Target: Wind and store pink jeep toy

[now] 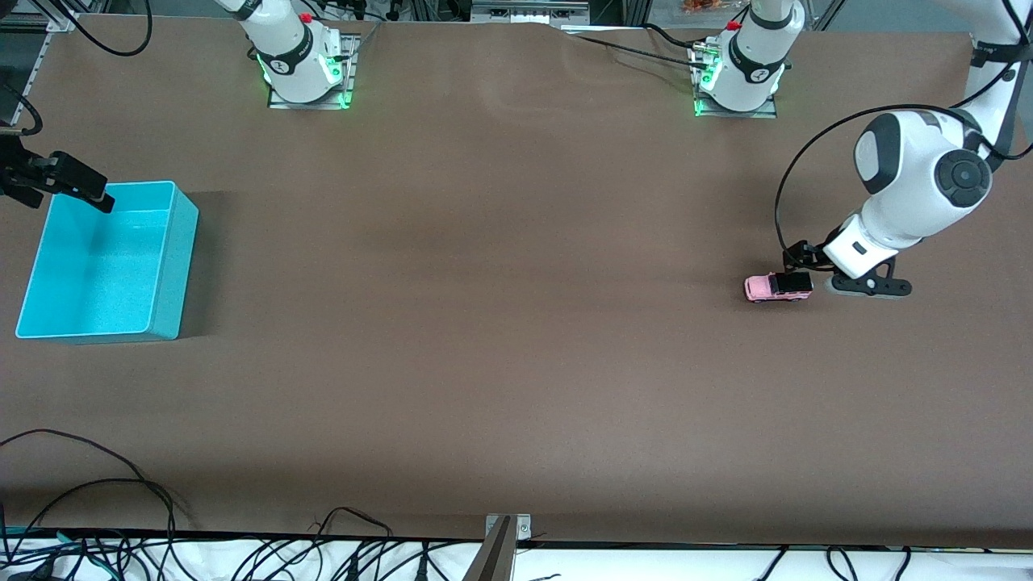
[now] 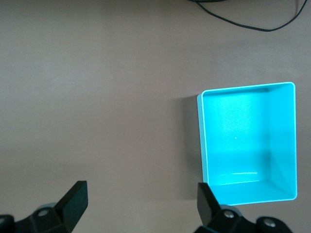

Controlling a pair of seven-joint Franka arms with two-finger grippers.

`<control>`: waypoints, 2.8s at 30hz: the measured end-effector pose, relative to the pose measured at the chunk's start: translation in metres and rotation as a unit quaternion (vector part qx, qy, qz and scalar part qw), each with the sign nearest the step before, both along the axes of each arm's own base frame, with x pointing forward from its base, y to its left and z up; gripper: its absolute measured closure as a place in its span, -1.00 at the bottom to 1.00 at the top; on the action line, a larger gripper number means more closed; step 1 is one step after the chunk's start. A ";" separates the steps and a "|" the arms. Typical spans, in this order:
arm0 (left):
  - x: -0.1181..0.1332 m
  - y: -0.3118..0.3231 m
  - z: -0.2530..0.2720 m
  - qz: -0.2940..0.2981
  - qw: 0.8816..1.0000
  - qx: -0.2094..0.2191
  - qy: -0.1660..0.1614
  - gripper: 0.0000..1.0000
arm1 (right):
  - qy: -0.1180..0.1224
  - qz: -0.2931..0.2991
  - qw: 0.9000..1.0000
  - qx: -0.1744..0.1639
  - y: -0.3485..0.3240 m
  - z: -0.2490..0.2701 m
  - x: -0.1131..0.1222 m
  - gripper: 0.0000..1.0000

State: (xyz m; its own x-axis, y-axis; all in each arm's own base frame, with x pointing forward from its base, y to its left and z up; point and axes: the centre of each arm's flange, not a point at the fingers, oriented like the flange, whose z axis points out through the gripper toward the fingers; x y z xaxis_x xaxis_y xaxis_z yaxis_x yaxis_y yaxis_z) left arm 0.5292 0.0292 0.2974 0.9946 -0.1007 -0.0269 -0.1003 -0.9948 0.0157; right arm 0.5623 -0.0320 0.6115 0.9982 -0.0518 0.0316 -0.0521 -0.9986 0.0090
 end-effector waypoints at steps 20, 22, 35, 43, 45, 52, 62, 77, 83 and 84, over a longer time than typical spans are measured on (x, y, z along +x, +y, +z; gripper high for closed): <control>-0.004 0.000 -0.051 -0.333 0.943 -0.014 -0.005 -1.00 | 0.000 0.000 1.000 0.000 0.000 0.000 0.000 -1.00; -0.004 0.000 -0.058 -0.364 0.931 -0.015 -0.007 -1.00 | 0.000 0.000 1.000 0.000 0.000 0.000 0.000 -1.00; -0.007 0.003 -0.079 -0.526 0.850 -0.028 -0.001 -0.99 | 0.000 0.000 1.000 0.000 0.000 0.000 0.000 -1.00; -0.006 0.016 -0.101 -0.587 0.809 -0.023 -0.012 -0.99 | 0.000 0.000 1.000 0.000 0.000 0.000 0.000 -1.00; -0.006 0.017 -0.103 -0.589 0.807 -0.023 -0.013 -0.96 | 0.000 0.000 1.000 0.000 0.000 0.000 0.000 -1.00; -0.005 0.019 -0.103 -0.593 0.804 -0.021 -0.015 -0.78 | 0.000 0.000 1.000 0.000 0.000 0.000 0.000 -1.00; 0.004 0.013 -0.093 -0.643 0.766 -0.011 -0.028 0.00 | 0.000 0.000 1.000 0.000 0.000 0.000 0.000 -1.00; 0.014 -0.016 -0.067 -0.668 0.743 0.005 -0.044 0.00 | 0.000 0.000 1.000 0.000 0.000 0.000 0.000 -1.00; 0.009 -0.023 -0.076 -0.673 0.739 -0.005 -0.035 0.00 | 0.000 0.000 1.000 0.000 0.000 0.000 0.000 -1.00; 0.008 -0.023 -0.078 -0.673 0.739 -0.006 -0.033 0.00 | 0.000 0.000 1.000 0.000 0.000 0.000 0.000 -1.00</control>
